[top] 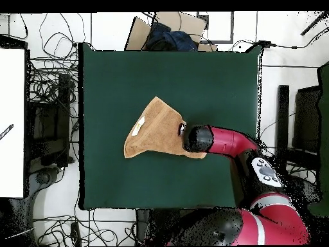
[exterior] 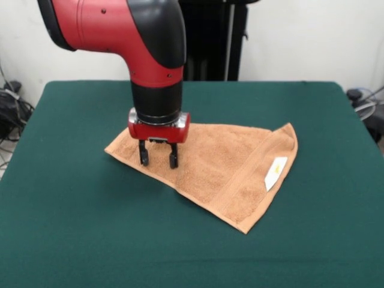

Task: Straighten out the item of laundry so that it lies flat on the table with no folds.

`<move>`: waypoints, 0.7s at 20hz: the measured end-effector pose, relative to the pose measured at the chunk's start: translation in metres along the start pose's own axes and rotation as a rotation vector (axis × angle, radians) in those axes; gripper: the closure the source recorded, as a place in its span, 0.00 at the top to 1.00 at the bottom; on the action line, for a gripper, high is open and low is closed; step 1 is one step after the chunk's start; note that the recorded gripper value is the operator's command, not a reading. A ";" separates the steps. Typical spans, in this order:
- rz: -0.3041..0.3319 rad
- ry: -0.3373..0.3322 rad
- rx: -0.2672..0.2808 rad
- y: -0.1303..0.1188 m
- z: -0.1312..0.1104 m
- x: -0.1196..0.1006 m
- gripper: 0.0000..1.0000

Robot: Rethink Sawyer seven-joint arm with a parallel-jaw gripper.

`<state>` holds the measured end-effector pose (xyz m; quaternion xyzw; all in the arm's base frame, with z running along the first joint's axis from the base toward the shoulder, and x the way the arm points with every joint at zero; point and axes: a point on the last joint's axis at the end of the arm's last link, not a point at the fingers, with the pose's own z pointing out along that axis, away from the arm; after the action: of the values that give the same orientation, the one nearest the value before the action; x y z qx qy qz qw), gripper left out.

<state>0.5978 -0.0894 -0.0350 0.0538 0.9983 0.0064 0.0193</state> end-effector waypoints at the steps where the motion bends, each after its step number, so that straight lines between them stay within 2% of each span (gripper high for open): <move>1: -0.003 0.000 0.002 0.001 0.000 0.000 1.00; 14: -0.022 -0.012 0.006 0.004 0.009 0.003 1.00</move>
<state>0.5953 -0.0852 -0.0438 0.0429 0.9988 0.0026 0.0253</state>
